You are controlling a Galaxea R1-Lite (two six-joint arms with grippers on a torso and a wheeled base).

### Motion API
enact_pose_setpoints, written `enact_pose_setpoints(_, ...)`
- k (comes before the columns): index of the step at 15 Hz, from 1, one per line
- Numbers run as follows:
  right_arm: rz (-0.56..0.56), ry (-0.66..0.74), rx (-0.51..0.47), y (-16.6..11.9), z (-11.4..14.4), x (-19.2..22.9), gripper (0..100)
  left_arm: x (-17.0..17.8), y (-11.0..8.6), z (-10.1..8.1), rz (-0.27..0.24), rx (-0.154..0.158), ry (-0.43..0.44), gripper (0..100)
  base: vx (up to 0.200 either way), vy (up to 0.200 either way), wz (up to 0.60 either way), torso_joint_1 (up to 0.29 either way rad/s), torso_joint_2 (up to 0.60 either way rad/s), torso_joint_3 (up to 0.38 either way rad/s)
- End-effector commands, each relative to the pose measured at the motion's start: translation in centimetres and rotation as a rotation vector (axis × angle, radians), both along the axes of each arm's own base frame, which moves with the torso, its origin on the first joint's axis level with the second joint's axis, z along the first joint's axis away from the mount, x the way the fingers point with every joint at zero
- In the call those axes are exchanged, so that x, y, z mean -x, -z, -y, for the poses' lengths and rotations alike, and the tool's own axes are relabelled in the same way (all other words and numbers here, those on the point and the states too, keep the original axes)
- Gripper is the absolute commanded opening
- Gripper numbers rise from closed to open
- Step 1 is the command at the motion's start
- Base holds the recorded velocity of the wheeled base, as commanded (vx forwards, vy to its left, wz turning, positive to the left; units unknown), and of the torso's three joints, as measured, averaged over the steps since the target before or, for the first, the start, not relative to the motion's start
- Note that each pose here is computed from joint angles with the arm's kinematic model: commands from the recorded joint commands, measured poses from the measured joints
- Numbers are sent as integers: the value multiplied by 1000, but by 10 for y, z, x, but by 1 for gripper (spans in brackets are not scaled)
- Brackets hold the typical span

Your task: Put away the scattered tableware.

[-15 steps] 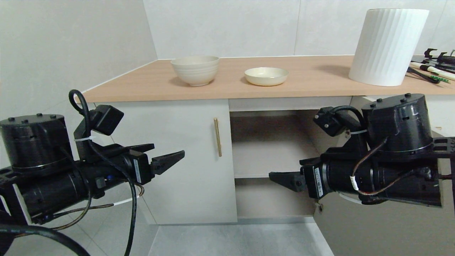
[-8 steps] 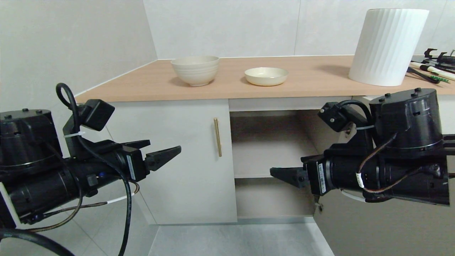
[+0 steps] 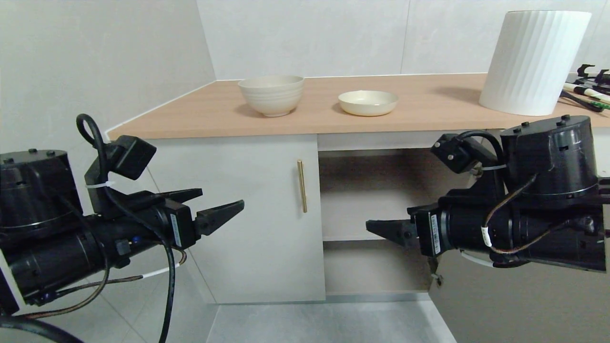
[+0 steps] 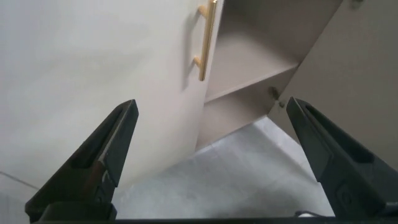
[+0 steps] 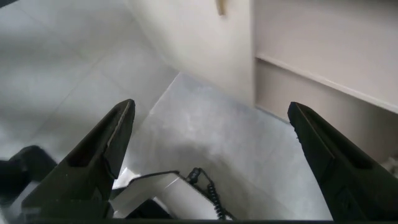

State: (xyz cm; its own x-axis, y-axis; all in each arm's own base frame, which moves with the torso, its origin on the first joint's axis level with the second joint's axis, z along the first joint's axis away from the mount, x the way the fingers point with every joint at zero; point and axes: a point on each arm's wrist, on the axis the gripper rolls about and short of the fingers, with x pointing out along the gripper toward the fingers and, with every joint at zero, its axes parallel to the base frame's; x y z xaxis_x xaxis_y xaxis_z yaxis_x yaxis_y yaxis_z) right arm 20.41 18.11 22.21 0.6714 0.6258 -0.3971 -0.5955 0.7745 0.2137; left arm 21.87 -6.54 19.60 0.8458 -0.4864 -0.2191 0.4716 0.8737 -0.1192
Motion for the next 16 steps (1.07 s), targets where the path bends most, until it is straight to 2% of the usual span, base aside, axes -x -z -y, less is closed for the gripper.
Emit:
enact_pose_setpoints(1,4,-3,-6,-2,1,1,100,0,0,0,-1,-1,-1,100,0,0,0,0,0,0)
enact_pose_setpoints(7,8,2,-15,-4,3,2,100,2,-3,-1,17,-8,-4,100,0,0,0,0,0,0)
enact_pose_setpoints(16,7,4,-16,-4,5,3,100,3,-4,-2,23,-9,-22,100,200,0,0,1,3,2)
